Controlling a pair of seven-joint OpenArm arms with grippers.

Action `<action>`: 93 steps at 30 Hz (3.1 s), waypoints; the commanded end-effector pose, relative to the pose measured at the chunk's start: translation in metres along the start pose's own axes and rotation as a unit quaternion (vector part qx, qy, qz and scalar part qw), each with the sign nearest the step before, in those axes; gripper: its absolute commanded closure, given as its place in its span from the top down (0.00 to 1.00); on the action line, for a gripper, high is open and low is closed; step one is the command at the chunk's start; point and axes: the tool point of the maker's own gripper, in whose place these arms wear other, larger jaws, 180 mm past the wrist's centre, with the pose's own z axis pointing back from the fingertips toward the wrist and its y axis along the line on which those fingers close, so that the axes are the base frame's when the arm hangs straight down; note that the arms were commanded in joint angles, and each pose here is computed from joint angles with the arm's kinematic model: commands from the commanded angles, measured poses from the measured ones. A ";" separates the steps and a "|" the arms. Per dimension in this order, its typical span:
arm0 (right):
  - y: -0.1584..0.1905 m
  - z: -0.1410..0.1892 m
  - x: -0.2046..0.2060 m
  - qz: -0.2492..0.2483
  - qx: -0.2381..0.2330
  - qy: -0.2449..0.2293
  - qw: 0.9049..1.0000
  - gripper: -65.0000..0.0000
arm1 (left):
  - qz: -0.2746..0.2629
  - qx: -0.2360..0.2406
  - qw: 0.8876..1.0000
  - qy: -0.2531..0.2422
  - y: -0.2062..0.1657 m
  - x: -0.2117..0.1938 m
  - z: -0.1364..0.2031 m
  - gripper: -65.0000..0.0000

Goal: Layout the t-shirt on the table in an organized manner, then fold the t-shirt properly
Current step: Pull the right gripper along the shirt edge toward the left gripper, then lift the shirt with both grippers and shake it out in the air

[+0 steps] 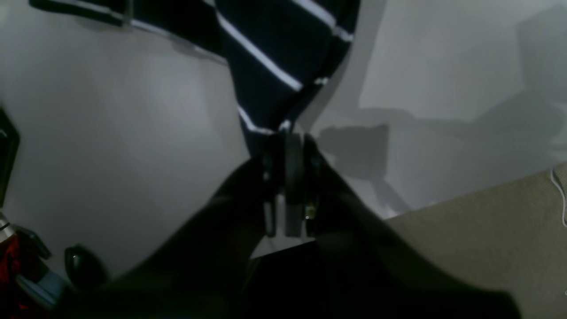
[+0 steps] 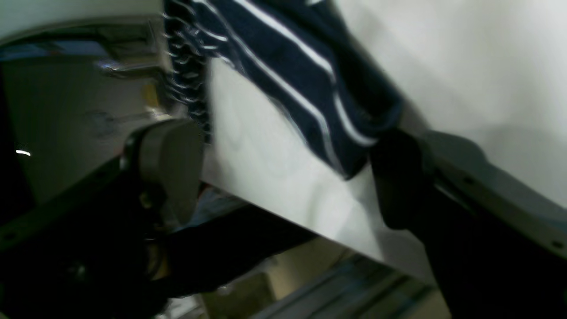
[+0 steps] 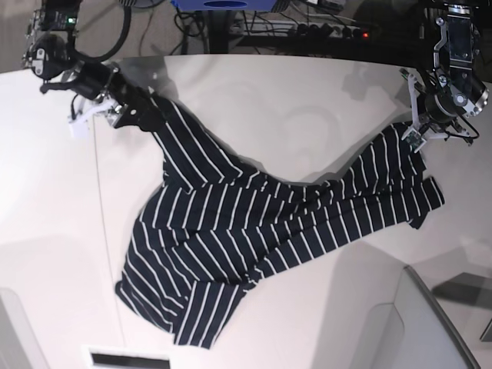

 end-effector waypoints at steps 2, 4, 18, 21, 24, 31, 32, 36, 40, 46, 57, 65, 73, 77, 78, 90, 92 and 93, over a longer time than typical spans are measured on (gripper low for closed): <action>0.008 0.000 0.013 0.021 0.006 -0.012 1.000 0.82 | -0.005 0.017 1.000 -0.002 0.013 0.001 0.004 0.00; 0.008 -0.002 0.011 0.024 0.004 -0.008 1.000 0.81 | -0.004 0.016 1.000 -0.003 0.013 0.002 0.004 0.00; 0.029 -0.002 -0.001 0.095 0.006 0.066 0.993 0.04 | -0.004 0.014 1.000 -0.002 0.010 0.002 0.003 0.00; 0.045 -0.004 -0.016 0.153 0.008 0.118 0.981 0.04 | -0.004 0.014 1.000 -0.002 0.010 0.002 0.003 0.00; 0.052 -0.005 -0.036 0.199 0.010 0.167 0.966 0.04 | -0.004 0.014 1.000 -0.002 0.011 0.001 0.003 0.00; 0.042 0.008 -0.070 0.298 -0.006 0.268 0.916 0.04 | 0.000 0.012 1.000 0.011 0.012 -0.009 0.000 0.00; 0.039 0.009 -0.074 0.305 -0.007 0.276 0.911 0.04 | 0.000 0.012 1.000 0.015 0.015 -0.012 -0.001 0.00; 0.029 0.009 -0.087 0.308 -0.018 0.298 0.904 0.04 | -0.003 0.010 1.000 0.024 0.017 -0.018 -0.002 0.00; 0.021 0.004 -0.105 0.268 -0.053 0.318 0.908 0.04 | -0.003 0.011 1.000 0.026 0.018 -0.021 -0.003 0.00; 0.009 -0.007 -0.122 0.272 -0.079 0.319 0.904 0.04 | -0.003 0.010 1.000 0.026 0.017 -0.021 -0.002 0.00; 0.044 -0.001 -0.093 0.209 -0.032 0.135 0.968 0.32 | -0.009 0.013 0.999 0.031 0.020 -0.025 0.000 0.00; 0.018 -0.010 -0.049 0.365 -0.145 0.067 0.917 0.87 | -0.009 0.013 0.999 0.031 0.020 -0.025 0.000 0.00; 0.023 -0.036 -0.021 0.403 -0.164 0.041 0.899 0.87 | -0.009 0.014 0.999 0.030 0.020 -0.025 0.000 0.00; 0.026 -0.048 -0.022 0.393 -0.161 0.041 0.905 0.76 | -0.010 0.012 0.999 0.032 0.019 -0.026 0.000 0.00; 0.023 -0.051 -0.022 0.390 -0.164 0.043 0.905 0.71 | -0.010 0.012 0.999 0.032 0.019 -0.026 0.000 0.00; 0.029 -0.058 -0.063 0.407 -0.138 0.093 0.898 0.01 | -0.009 0.013 0.999 0.031 0.020 -0.025 0.000 0.00; 0.034 -0.049 -0.062 0.417 -0.134 0.092 0.894 0.02 | -0.009 0.016 0.999 0.028 0.022 -0.023 0.000 0.00; 0.042 -0.046 -0.059 0.426 -0.126 0.085 0.892 0.01 | -0.009 0.017 0.999 0.028 0.024 -0.023 0.000 0.00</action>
